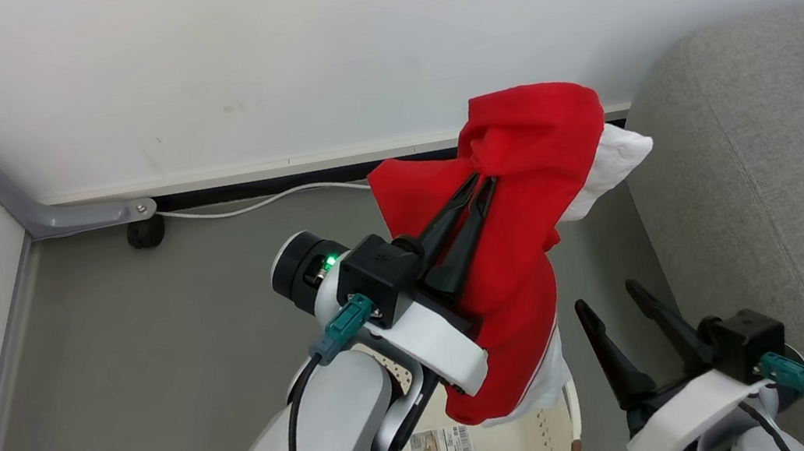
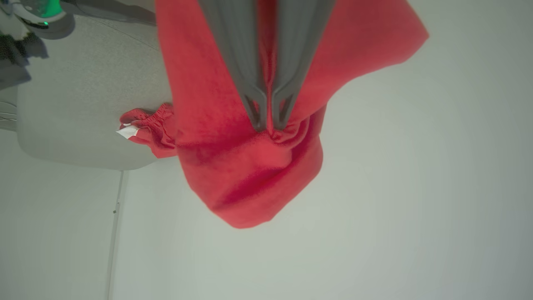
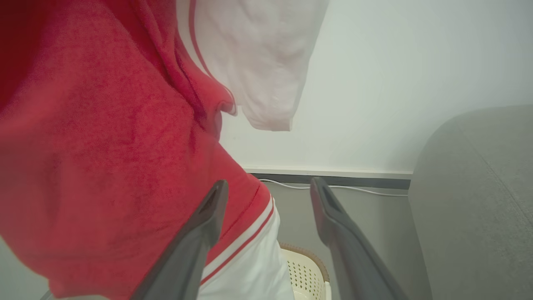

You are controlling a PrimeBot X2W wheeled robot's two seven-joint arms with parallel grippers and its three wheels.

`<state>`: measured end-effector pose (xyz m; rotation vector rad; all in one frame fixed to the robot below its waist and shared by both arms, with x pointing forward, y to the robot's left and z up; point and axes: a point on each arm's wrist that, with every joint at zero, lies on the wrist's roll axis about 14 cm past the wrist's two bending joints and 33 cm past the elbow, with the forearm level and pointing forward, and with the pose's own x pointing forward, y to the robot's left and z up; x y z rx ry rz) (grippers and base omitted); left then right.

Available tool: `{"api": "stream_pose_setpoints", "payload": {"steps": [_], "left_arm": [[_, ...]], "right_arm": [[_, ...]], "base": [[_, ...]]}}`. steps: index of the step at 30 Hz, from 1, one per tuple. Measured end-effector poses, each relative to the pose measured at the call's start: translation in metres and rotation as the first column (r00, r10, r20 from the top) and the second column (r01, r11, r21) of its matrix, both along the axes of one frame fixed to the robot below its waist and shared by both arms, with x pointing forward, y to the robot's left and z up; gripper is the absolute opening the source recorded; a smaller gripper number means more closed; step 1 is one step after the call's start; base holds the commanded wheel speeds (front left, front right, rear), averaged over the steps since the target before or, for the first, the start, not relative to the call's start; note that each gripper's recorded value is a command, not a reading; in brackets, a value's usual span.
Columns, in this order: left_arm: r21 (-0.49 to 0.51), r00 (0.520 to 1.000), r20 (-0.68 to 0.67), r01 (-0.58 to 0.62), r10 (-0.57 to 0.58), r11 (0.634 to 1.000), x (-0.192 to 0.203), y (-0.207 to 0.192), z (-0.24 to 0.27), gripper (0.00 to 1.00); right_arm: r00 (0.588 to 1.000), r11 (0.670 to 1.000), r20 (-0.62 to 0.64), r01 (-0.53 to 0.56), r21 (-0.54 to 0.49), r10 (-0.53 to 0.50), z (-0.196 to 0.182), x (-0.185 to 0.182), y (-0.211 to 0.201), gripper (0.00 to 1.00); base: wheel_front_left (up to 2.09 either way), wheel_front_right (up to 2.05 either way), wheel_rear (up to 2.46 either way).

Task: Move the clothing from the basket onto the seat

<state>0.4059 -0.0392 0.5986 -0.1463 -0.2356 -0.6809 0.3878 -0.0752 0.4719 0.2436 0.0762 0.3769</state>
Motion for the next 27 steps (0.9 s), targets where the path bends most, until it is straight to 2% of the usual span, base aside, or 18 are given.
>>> {"api": "stream_pose_setpoints", "payload": {"steps": [8, 14, 22, 27], "left_arm": [[0.004, 0.999, 0.005, 0.041, -0.041, 0.999, 0.002, -0.016, 0.002, 0.00], [-0.001, 0.999, 0.005, 0.054, -0.054, 0.999, 0.000, -0.019, 0.004, 0.00], [0.006, 0.998, -0.011, 0.063, -0.063, 0.998, -0.004, -0.020, -0.001, 0.00], [0.015, 0.998, -0.018, 0.068, -0.068, 0.998, -0.005, -0.022, -0.005, 0.00]], "right_arm": [[0.990, 0.993, 0.083, -0.113, 0.035, 0.110, 0.029, 0.003, 0.034, 1.00], [0.982, 0.988, 0.124, -0.151, 0.034, 0.145, 0.043, 0.008, 0.038, 1.00], [0.944, 0.961, 0.221, -0.268, 0.072, 0.247, 0.079, 0.003, 0.066, 1.00], [0.939, 0.956, 0.223, -0.285, 0.075, 0.263, 0.080, -0.001, 0.069, 1.00]], "base": [[0.00, 0.00, 0.00], [0.00, 0.00, 0.00], [0.00, 0.00, 0.00], [0.00, 0.00, 0.00]]}}
